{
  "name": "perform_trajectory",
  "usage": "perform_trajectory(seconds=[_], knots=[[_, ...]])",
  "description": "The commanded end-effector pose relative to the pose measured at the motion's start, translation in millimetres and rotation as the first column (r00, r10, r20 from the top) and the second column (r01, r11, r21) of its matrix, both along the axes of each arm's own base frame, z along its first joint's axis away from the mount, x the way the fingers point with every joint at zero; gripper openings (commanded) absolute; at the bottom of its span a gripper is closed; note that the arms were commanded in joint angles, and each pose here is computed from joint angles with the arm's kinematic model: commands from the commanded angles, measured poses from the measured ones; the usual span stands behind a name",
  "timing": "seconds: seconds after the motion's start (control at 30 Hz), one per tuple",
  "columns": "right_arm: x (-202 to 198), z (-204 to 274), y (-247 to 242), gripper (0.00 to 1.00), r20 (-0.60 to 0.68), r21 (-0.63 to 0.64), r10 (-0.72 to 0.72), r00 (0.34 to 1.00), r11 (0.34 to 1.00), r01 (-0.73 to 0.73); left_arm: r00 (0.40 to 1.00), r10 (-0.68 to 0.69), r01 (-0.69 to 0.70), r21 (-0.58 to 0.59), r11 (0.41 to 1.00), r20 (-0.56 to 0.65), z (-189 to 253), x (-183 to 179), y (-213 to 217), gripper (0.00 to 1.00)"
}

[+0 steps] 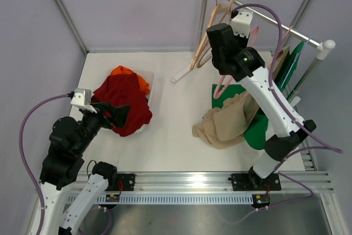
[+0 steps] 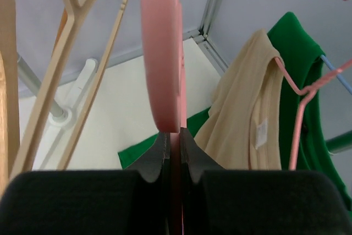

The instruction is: Remove the t-shirt from the hanger

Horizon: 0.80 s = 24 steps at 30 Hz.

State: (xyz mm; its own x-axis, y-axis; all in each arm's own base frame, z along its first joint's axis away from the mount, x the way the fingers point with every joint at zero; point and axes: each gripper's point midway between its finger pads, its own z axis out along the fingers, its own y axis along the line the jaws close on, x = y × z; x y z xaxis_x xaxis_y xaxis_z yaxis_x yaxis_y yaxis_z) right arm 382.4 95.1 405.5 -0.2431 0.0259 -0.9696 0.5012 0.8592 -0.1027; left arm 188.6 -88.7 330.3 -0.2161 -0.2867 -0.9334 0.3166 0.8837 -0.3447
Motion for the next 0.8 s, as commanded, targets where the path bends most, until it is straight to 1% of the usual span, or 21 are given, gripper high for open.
perform_trajectory(seconds=[0.0, 0.1, 0.13, 0.17, 0.23, 0.3, 0.33, 0.43, 0.63, 0.77], knots=[[29, 20, 2, 0.0, 0.101, 0.026, -0.058, 0.993, 0.998, 0.056, 0.982, -0.184, 0.183, 0.016, 0.983, 0.052, 12, -21, -25, 0.99], [40, 26, -3, 0.0, 0.14, 0.025, -0.099, 0.985, 0.995, 0.096, 0.967, -0.253, 0.253, 0.019, 0.967, 0.033, 1, -28, -35, 0.99], [44, 36, -3, 0.0, 0.184, 0.035, -0.112, 0.977, 0.994, 0.108, 0.957, -0.289, 0.288, 0.035, 0.957, 0.037, -2, -32, -39, 0.99], [48, 33, -6, 0.0, 0.185, 0.023, -0.121, 0.975, 0.993, 0.119, 0.952, -0.305, 0.304, 0.044, 0.952, 0.024, -11, -32, -41, 0.99], [54, 39, -8, 0.0, 0.221, 0.039, -0.141, 0.965, 0.99, 0.135, 0.944, -0.328, 0.326, 0.07, 0.943, 0.026, -19, -35, -43, 0.99], [59, 39, -15, 0.0, 0.23, 0.033, -0.161, 0.96, 0.987, 0.158, 0.942, -0.333, 0.329, 0.08, 0.941, 0.034, -27, -35, -45, 0.99], [62, 40, -16, 0.0, 0.242, 0.04, -0.17, 0.955, 0.986, 0.165, 0.95, -0.308, 0.303, 0.094, 0.948, 0.049, -26, -34, -40, 0.99], [68, 39, -22, 0.0, 0.262, 0.055, -0.182, 0.948, 0.983, 0.174, 0.946, -0.314, 0.305, 0.106, 0.947, 0.082, -21, -39, -39, 0.99], [86, 20, -28, 0.0, 0.233, 0.084, -0.17, 0.957, 0.984, 0.155, 0.928, -0.369, 0.364, 0.099, 0.926, 0.043, -29, -42, -50, 0.99], [94, 4, -35, 0.0, 0.211, 0.099, -0.159, 0.964, 0.985, 0.14, 0.93, -0.367, 0.364, 0.08, 0.928, 0.026, -35, -42, -50, 0.99]])
